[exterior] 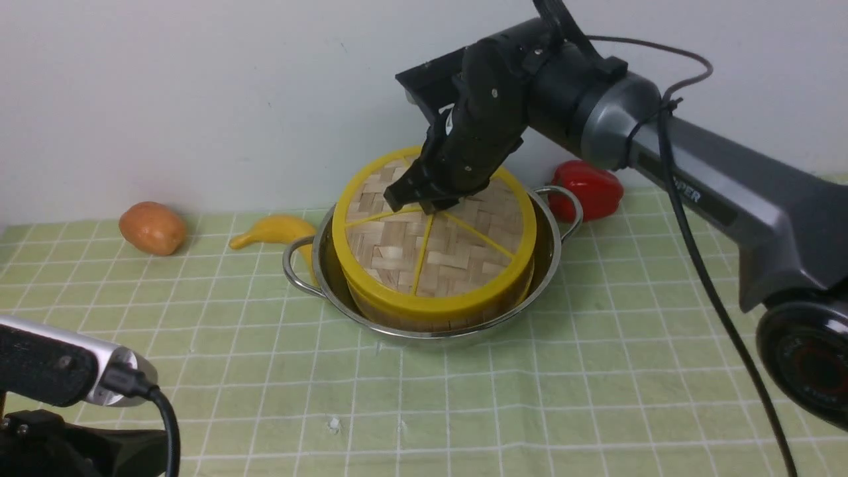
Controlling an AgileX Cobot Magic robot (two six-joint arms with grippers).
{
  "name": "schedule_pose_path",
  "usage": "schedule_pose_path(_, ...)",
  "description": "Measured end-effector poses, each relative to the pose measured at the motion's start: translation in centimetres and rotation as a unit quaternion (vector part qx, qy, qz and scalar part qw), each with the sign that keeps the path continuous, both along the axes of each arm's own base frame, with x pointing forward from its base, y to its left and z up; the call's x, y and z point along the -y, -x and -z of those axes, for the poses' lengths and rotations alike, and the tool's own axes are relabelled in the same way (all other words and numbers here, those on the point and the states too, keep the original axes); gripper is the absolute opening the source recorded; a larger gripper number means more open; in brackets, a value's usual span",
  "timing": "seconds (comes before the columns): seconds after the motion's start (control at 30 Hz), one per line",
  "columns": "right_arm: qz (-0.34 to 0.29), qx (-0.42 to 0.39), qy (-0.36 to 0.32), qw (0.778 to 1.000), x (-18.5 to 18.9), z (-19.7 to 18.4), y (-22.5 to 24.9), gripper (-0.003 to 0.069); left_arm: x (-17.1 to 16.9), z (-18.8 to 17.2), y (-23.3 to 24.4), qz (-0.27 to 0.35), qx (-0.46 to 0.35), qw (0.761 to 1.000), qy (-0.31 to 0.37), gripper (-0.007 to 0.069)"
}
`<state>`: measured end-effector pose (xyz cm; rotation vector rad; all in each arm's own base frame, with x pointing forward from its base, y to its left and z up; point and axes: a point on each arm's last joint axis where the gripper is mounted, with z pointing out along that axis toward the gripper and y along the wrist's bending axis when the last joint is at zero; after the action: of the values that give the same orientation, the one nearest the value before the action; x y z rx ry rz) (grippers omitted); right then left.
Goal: Place the steamer in the pot on the green tablecloth, and put the lid on the steamer.
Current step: 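Place the bamboo steamer lid onto the steamer basket in the pot with the right gripper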
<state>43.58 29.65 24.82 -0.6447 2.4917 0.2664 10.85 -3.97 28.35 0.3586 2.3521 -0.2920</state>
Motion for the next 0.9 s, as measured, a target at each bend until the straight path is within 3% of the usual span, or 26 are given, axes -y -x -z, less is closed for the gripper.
schedule_pose_path(0.4, -0.007, 0.033, -0.010, 0.999, -0.37, 0.35, -0.68, 0.0143, 0.00, 0.00, 0.00, 0.000, 0.000, 1.000, 0.000, -0.0018)
schedule_pose_path(0.9, -0.007, 0.016, 0.009, 1.000, -0.30, 1.24, -0.65, 0.0143, 0.00, 0.00, 0.00, 0.000, 0.000, 1.000, 0.000, -0.0012)
